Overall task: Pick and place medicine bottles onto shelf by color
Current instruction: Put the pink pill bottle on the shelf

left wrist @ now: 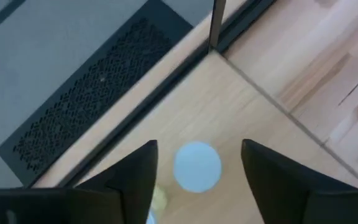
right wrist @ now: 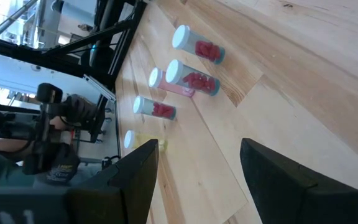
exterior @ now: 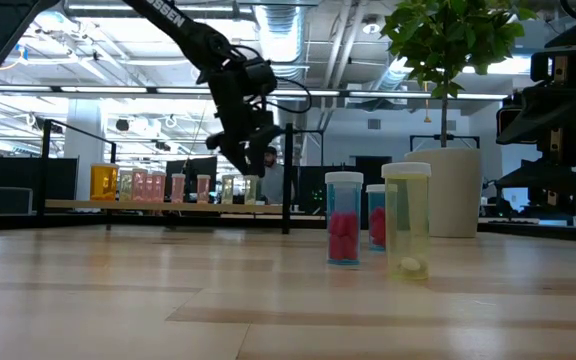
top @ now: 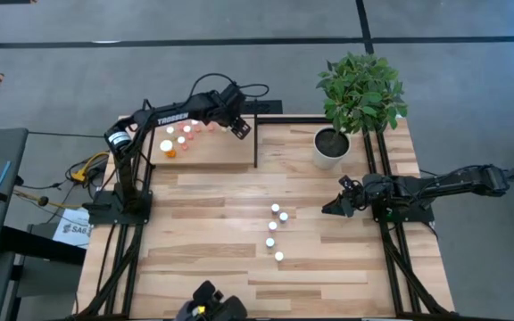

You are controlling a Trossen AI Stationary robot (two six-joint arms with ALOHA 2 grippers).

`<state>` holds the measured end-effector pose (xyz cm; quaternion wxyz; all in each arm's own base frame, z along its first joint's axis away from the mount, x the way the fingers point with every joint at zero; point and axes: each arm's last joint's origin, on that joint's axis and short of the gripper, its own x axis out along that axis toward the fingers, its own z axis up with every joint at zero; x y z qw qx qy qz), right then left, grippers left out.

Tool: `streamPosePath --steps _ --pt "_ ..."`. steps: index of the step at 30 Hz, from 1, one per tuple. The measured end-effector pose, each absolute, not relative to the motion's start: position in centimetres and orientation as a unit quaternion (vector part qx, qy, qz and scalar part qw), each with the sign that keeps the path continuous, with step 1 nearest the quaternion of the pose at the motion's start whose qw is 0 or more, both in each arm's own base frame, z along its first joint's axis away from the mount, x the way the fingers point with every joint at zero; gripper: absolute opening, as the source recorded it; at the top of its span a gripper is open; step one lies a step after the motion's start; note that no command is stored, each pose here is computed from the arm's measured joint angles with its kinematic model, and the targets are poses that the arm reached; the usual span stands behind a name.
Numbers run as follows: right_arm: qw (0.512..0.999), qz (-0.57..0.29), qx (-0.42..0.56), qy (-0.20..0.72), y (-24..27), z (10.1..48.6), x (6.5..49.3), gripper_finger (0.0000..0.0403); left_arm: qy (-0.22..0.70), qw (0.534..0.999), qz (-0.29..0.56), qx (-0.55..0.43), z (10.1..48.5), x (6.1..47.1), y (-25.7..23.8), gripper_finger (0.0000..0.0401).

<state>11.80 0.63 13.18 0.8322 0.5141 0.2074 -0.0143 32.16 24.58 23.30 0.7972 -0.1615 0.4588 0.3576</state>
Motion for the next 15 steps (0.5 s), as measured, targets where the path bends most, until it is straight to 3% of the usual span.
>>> streamPosePath --steps 8,15 --pt "0.832 -0.014 0.514 0.207 0.6 13.2 11.8 0.0249 0.463 0.793 0.364 -0.158 26.4 32.3 24.7 0.0275" --pt "0.832 -0.014 0.514 0.207 0.6 13.2 11.8 0.0249 0.476 0.777 0.368 -0.188 29.5 32.0 24.0 0.0293"
